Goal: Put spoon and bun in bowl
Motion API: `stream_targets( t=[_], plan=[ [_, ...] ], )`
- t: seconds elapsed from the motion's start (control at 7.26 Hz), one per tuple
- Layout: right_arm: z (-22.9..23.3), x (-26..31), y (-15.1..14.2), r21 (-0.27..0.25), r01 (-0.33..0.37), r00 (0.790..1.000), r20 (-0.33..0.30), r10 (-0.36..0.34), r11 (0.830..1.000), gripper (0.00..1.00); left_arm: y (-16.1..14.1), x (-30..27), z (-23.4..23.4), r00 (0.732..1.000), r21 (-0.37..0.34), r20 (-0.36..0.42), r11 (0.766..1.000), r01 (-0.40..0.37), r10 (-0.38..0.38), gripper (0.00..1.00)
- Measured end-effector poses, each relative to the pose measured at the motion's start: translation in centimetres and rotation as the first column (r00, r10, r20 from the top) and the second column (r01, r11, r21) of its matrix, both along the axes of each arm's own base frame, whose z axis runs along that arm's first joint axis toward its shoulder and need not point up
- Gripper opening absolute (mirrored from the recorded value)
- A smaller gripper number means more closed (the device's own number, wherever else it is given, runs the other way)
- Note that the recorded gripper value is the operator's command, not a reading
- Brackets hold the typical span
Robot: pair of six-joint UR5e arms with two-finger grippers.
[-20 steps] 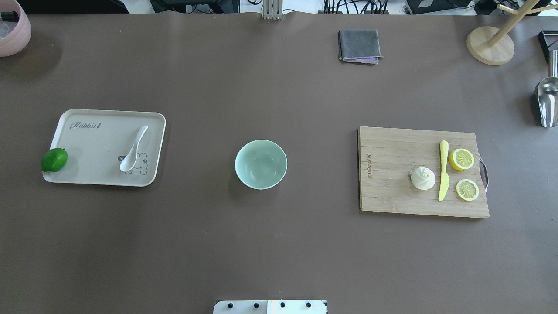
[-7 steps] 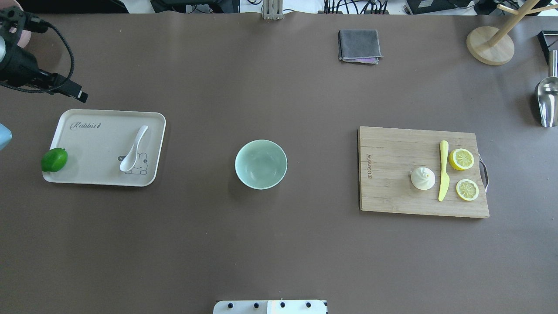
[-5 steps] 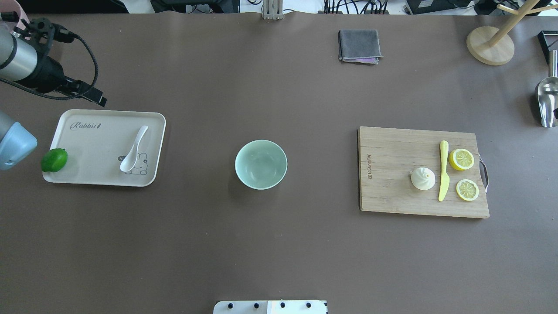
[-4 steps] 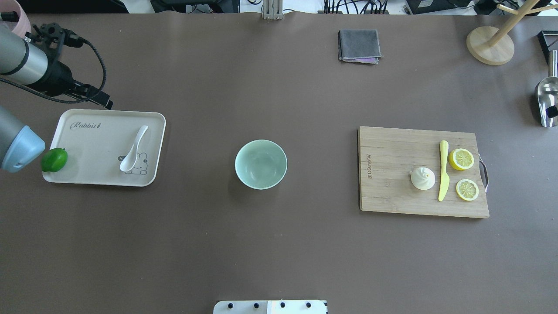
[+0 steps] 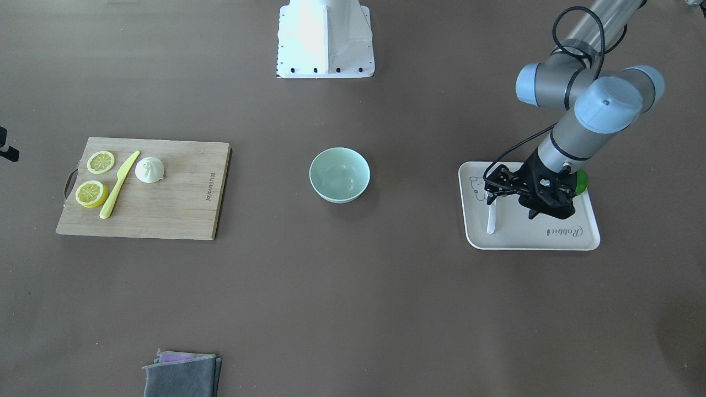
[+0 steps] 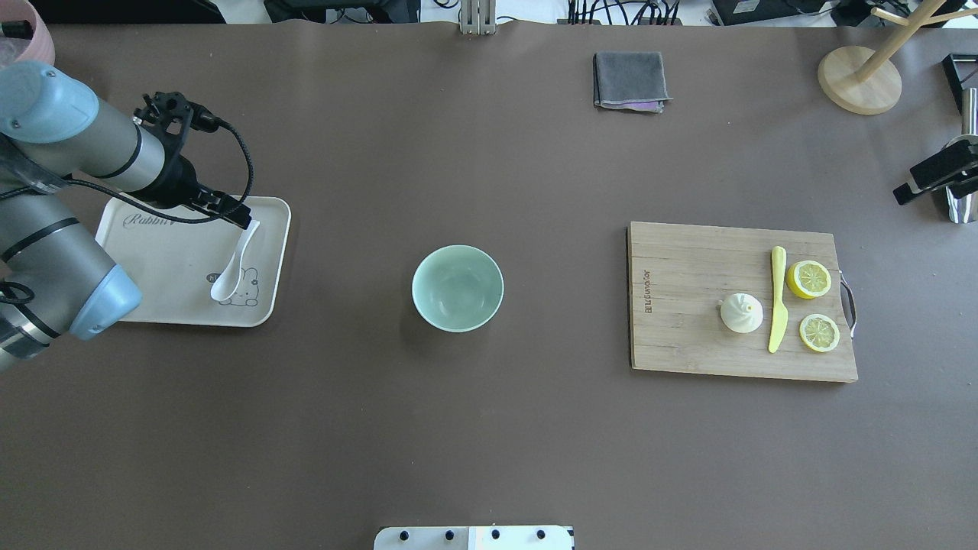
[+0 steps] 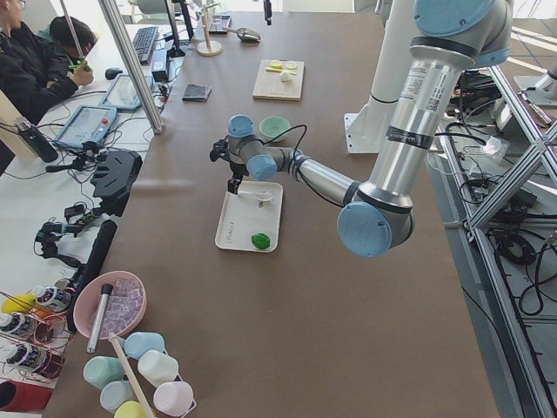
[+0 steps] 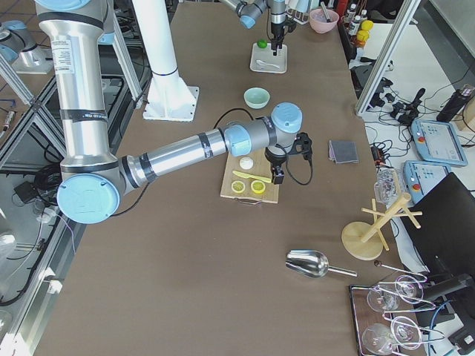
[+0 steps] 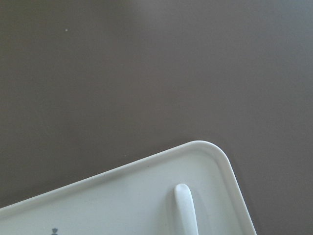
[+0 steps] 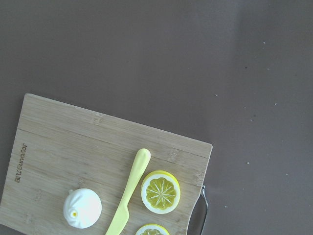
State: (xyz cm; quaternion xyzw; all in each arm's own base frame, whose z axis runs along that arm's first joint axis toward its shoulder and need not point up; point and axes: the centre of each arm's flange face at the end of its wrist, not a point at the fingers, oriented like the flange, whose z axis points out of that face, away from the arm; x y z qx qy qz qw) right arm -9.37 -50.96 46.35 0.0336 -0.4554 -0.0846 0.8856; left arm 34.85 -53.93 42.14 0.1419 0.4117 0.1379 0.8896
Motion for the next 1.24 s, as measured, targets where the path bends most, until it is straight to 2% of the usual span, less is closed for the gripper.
stream_targets(
  t=[0.41,0.83,0.96,1.24],
  plan=[
    [-0.6,-1.8,0.0,-0.004,0.018,1.0,-0.005,-0.018,1.0,1.0,0.6,2.8,1.3,0.999,-0.016,0.032,1.0,-0.008,0.008,0.85],
    [-0.5,-2.6,0.1,-0.001,0.03,0.999,-0.015,-0.03,1.0,1.0,0.9,3.7,2.5,0.999,-0.034,0.05,0.999,-0.019,0.021,0.66],
    [-0.5,-2.6,0.1,-0.001,0.031,0.999,-0.014,-0.031,1.0,1.0,1.0,4.0,2.7,0.998,-0.037,0.052,0.999,-0.023,0.025,0.52],
    [-0.6,-2.7,0.1,-0.002,0.032,0.999,-0.012,-0.032,0.999,1.0,1.3,4.3,2.8,0.998,-0.049,0.052,0.999,-0.019,0.022,0.09]
  ],
)
